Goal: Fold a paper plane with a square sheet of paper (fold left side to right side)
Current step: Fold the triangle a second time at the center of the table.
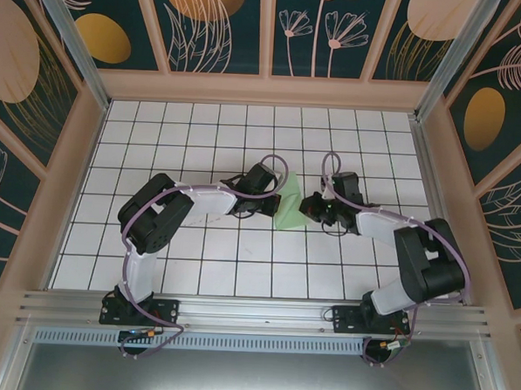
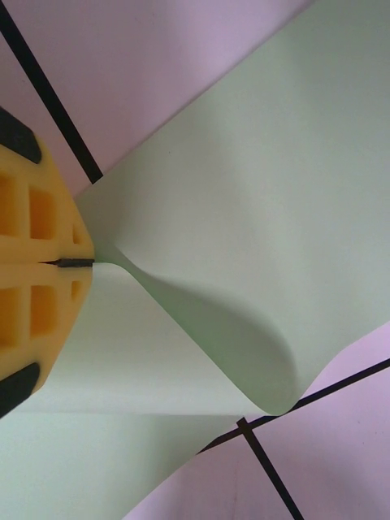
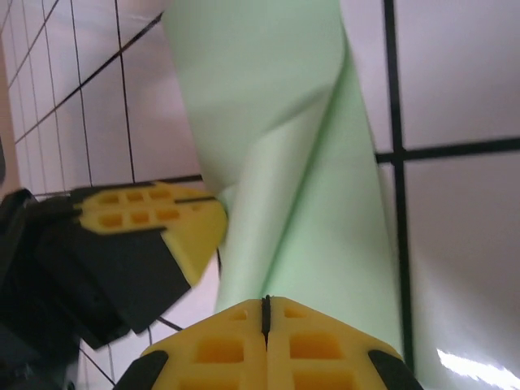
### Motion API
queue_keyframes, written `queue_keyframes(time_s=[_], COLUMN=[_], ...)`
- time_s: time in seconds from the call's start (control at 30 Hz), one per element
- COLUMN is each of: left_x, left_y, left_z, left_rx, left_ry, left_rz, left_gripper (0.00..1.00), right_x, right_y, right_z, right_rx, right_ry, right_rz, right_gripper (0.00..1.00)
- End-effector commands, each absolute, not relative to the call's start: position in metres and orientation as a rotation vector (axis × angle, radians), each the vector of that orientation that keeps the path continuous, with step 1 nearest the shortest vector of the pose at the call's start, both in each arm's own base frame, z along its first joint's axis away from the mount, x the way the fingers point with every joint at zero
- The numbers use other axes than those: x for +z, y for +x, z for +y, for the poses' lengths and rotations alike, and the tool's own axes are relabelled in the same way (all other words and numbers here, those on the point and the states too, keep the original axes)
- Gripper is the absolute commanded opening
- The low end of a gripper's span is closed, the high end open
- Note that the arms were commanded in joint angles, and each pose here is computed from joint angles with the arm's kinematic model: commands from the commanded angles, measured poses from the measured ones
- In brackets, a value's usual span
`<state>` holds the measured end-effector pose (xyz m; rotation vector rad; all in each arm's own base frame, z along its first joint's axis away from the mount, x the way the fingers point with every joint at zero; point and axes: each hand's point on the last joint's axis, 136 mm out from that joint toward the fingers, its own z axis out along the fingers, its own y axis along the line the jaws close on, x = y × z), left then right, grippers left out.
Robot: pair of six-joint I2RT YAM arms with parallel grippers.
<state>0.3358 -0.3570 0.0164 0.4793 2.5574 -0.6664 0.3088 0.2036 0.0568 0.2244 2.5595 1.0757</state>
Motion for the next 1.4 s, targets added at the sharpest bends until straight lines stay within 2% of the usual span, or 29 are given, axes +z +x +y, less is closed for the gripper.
queue_keyframes(time_s=[0.0,0.3,0.6,1.23,1.3,1.37], left_x=[-0.008,-0.009,-0.007,0.004,0.011,0.022], left_y=[0.329,0.329,0.330,0.335,0.338,0.341], left_z=[-0.349,-0.348,-0.350,-0.357,-0.355,-0.353], left_rx=[-0.622,-0.615,-0.626,-0.650,-0.638,-0.624], left_ry=[0.509,0.510,0.516,0.509,0.493,0.474], left_rz=[2.626,2.629,2.623,2.599,2.581,2.557], left_gripper=[0.00,0.00,0.00,0.00,0.03,0.13], right_x=[0.074,0.047,0.021,0.011,0.007,0.003], right_y=[0.332,0.344,0.334,0.322,0.319,0.315], right_z=[0.231,0.249,0.236,0.219,0.217,0.216], right_rx=[1.166,1.142,1.018,0.905,0.901,0.896], right_ry=[0.153,0.124,0.141,0.160,0.172,0.179], right_rz=[2.485,2.553,2.650,2.694,2.704,2.715], right_gripper=[0.00,0.00,0.00,0.00,0.00,0.00])
